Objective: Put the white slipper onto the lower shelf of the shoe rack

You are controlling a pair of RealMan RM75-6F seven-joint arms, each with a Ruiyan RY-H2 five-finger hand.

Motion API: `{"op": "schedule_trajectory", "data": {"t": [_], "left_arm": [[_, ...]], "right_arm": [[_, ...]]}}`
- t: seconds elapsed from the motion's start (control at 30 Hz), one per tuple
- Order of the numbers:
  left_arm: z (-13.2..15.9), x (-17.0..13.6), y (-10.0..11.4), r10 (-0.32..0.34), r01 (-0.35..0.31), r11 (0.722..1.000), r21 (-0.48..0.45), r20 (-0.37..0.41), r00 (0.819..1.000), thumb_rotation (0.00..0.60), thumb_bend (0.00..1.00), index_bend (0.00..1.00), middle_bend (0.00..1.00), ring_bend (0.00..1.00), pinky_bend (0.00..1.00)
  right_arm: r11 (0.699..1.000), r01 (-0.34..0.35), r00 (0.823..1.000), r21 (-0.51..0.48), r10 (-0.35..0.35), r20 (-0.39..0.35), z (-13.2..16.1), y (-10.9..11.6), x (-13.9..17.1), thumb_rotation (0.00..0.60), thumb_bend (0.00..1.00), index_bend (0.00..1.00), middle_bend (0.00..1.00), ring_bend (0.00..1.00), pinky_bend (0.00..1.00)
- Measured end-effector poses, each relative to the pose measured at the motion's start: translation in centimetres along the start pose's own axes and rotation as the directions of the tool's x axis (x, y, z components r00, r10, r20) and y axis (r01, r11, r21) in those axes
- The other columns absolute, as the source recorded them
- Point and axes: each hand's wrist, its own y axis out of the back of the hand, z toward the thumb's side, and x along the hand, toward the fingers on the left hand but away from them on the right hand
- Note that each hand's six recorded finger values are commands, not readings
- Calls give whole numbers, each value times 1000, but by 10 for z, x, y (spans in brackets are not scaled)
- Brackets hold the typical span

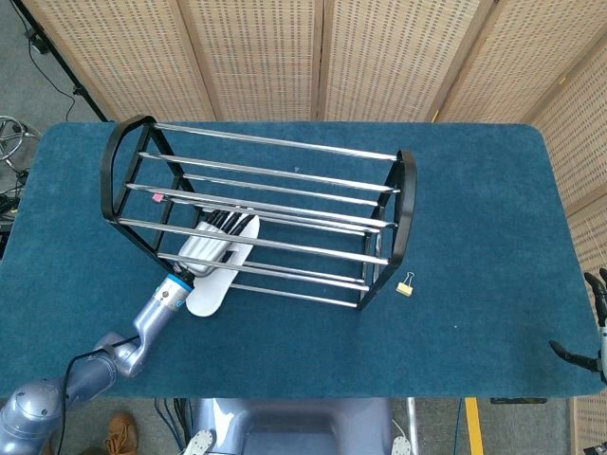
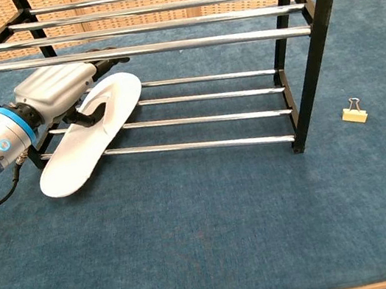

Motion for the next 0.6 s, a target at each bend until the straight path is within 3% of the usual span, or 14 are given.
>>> {"op": "schedule_trajectory", "data": {"t": [0.6], "left_arm": [[18,-13,6,-37,37,999,-22,-10,999,583,503,85,0,0,202]], "right_arm": [[1000,3,1000,-2,-3,0,0,1,0,600,59,0,0,0,0]]}}
